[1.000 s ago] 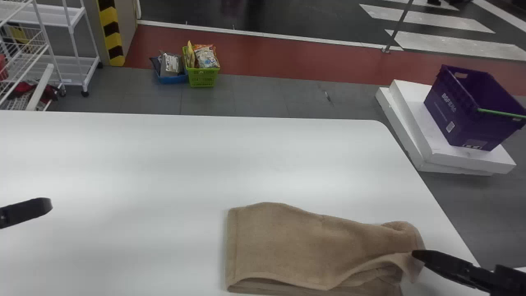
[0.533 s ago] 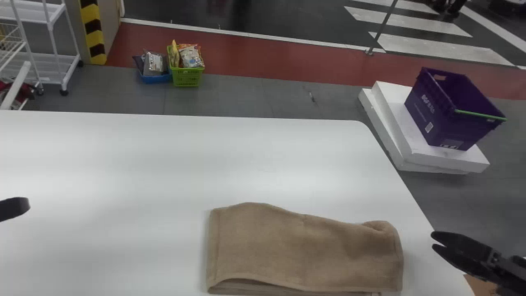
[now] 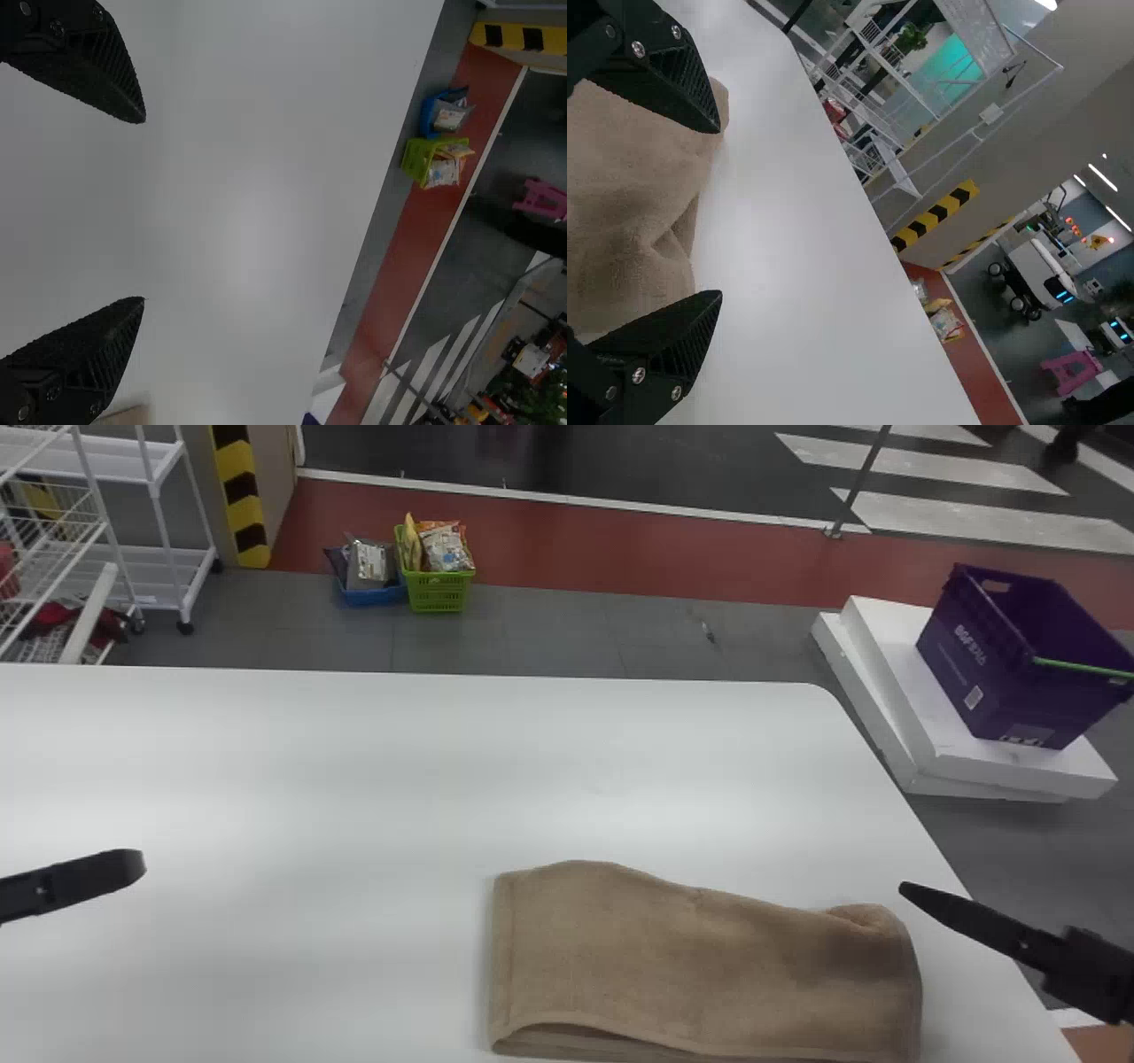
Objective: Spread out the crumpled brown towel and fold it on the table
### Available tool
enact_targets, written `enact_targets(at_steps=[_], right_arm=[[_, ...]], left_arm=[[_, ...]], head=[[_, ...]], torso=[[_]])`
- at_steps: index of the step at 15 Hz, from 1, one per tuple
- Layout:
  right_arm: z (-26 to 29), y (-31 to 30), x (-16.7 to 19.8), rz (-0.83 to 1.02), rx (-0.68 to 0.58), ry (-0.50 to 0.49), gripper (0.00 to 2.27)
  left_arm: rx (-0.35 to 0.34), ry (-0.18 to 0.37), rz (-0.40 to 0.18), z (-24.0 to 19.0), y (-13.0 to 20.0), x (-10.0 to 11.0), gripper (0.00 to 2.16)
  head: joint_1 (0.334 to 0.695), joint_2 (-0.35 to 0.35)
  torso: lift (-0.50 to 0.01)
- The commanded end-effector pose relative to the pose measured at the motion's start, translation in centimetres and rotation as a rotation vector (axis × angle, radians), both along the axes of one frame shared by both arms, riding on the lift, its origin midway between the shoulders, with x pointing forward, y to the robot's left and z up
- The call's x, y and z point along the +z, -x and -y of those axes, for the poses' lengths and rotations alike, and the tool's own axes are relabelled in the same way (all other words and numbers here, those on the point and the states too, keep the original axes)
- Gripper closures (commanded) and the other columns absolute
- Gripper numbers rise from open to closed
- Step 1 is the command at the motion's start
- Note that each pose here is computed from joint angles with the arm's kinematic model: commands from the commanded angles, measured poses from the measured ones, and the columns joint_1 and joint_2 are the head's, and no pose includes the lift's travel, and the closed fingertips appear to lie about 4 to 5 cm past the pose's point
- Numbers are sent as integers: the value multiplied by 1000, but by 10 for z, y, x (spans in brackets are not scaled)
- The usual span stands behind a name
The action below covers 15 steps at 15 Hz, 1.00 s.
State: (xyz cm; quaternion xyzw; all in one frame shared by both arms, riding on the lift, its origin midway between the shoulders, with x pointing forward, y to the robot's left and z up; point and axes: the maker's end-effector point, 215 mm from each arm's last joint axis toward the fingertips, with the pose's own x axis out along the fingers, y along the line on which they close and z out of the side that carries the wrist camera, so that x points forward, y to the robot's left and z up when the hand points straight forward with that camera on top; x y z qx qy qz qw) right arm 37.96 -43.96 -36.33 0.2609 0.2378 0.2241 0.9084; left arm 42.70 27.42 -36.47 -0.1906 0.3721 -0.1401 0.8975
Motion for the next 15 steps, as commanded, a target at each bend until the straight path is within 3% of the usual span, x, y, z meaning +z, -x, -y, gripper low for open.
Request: enact_targets(at_steps=[1, 6, 8, 10, 13, 15], right_arm=[[15, 4, -7, -35, -14, 30, 184], [16, 11, -32, -135, -15, 22, 188], [15, 6, -36, -153, -16, -12, 292], [12, -4, -38, -162, -20, -49, 643], [8, -12, -40, -186, -18, -97, 1538], [8, -10, -43, -197, -18, -105, 1656]], left_arm=[[-6, 2, -5, 3, 5, -2, 93], [-17, -7, 0, 9, 0, 1, 93], [-15, -7, 0, 9, 0, 1, 93], [-19, -3, -1, 11, 1, 0, 93], [-17, -3, -5, 10, 2, -2, 93], [-14, -4, -5, 9, 3, -2, 93]], head=[[695, -228], [695, -262], [695, -266], [695, -265], [695, -255], [695, -251]], torso=[[-127], [-127], [-127], [-127], [-127], [-127]])
